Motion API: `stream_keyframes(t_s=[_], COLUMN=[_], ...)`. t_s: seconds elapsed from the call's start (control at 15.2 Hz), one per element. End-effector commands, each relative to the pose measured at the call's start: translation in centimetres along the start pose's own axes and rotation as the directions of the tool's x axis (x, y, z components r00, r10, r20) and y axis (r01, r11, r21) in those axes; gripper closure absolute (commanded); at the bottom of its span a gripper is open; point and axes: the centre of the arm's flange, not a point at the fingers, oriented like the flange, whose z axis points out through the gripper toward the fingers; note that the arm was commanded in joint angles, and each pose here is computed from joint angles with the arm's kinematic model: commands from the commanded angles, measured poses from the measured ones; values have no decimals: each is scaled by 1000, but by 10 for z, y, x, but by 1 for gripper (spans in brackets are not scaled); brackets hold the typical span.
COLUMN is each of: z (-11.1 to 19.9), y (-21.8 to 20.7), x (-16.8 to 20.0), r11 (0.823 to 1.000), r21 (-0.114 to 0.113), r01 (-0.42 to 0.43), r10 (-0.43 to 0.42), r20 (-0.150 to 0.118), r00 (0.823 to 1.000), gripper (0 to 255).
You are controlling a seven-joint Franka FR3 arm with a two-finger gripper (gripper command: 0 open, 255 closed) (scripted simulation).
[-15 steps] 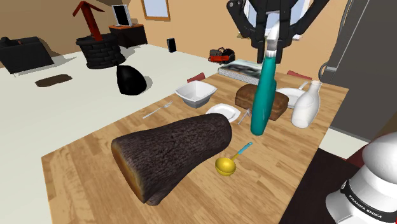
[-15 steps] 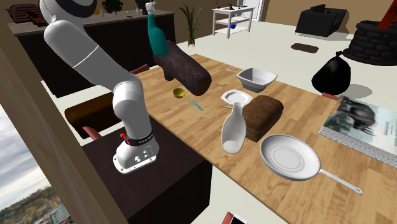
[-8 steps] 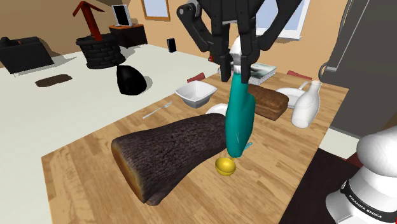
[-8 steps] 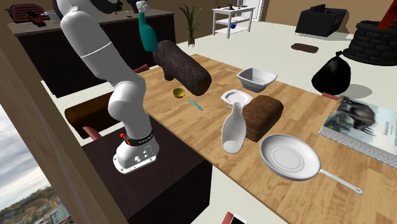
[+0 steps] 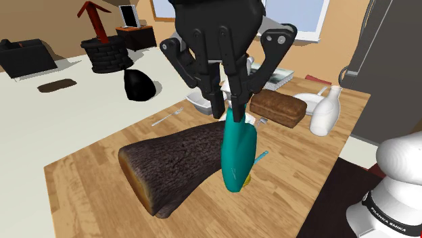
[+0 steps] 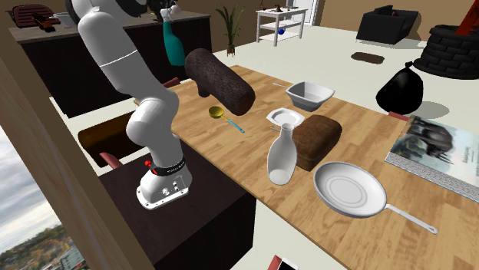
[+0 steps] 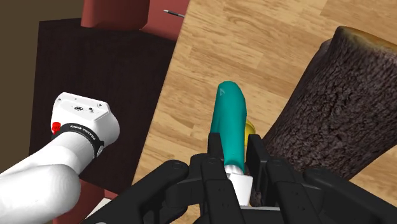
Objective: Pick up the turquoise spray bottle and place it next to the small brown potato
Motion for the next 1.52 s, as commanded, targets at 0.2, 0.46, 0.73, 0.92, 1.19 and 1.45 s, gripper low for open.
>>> stream_keyframes(t_s=[0.2,0.46,0.73,0.92,1.19,1.45], z=[26,47,68,84,105,126], y=[-2,-4,-6,-7,-9,-11], x=[-2,-4,-5,-7,-8,-10], r11=[1000,1000,1000,1000,1000,1000], r21=[0,0,0,0,0,0], r01=[0,0,0,0,0,0], r10=[0,0,0,0,0,0], r20=[0,0,0,0,0,0], r00=[1000,1000,1000,1000,1000,1000], gripper=[255,255,255,255,255,255])
